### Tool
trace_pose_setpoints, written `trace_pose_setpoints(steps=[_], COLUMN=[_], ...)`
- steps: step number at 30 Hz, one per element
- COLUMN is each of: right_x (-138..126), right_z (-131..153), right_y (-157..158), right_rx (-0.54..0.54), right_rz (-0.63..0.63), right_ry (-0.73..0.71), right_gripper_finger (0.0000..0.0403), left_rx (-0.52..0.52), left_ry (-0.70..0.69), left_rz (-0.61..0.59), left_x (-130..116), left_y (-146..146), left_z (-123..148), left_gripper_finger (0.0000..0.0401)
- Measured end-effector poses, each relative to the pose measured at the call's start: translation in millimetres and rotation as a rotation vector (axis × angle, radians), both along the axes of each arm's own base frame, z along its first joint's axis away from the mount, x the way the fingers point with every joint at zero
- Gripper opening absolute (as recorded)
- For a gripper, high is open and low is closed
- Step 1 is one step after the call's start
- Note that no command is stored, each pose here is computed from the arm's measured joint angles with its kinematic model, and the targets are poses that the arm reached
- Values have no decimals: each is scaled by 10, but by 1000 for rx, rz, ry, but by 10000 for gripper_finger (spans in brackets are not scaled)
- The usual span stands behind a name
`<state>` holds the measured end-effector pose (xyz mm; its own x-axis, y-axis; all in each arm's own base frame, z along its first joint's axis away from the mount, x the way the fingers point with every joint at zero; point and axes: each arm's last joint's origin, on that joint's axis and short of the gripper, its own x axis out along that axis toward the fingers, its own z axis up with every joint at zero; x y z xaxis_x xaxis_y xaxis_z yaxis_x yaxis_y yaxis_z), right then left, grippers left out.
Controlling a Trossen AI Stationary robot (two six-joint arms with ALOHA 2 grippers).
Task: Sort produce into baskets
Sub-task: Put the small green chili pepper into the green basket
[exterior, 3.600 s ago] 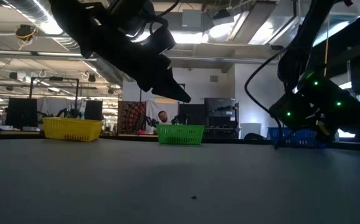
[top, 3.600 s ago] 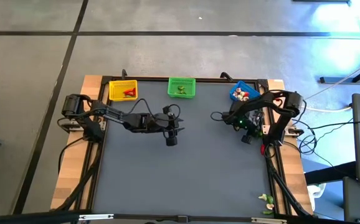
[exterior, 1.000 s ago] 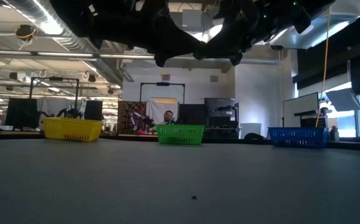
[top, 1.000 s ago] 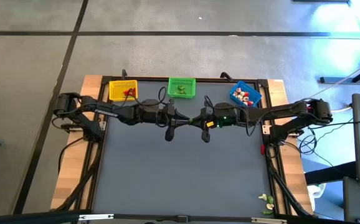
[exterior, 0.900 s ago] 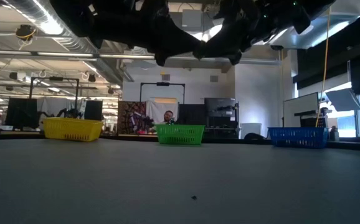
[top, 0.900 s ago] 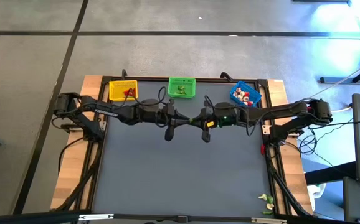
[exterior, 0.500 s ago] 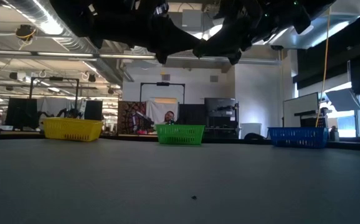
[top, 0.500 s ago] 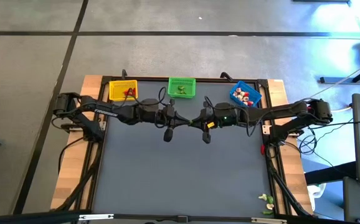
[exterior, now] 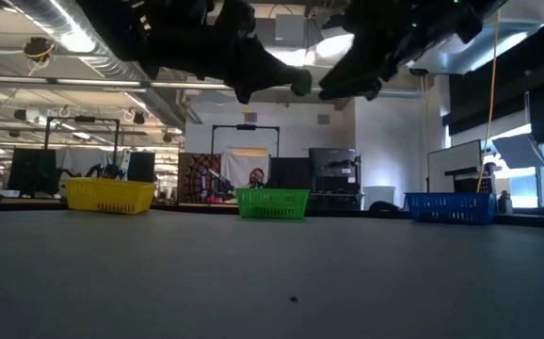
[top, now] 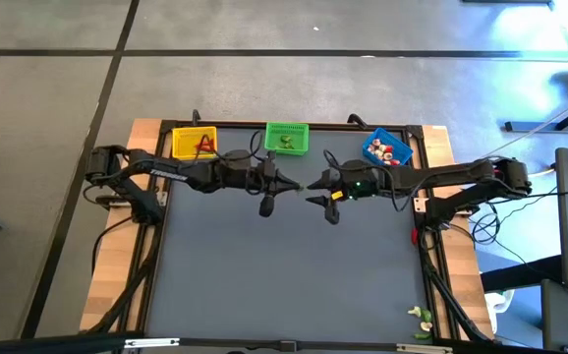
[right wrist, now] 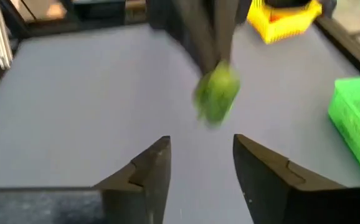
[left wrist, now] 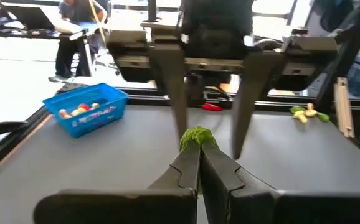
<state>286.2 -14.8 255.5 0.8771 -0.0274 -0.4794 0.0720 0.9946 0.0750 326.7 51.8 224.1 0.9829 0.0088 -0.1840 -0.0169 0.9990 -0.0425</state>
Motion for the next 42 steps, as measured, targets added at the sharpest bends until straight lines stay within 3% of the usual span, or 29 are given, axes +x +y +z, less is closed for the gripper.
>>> trace_pose_setpoints(steps=[8,16,23,31,42], right_x=[-216,-170,-53,29,55], right_z=[-13,-213,-460,-708,-773], right_y=[11,10,-3,-6,-8], right_rx=[82,117,103,121,160], right_rz=[-53,-79,-104,-124,-161], right_ry=[152,273,366,461,475], right_gripper_finger=[187,184,183,183,183], left_rx=[37,139,109,69,-10], left_ry=[48,157,165,212,354], left_rz=[110,300,394,462,545], left_x=[-53,-170,-272,-303,-206], left_y=[231,563,827,1054,1462], left_z=[-43,-120,-135,-330,-508], left_gripper_finger=[3,6,6,7,7])
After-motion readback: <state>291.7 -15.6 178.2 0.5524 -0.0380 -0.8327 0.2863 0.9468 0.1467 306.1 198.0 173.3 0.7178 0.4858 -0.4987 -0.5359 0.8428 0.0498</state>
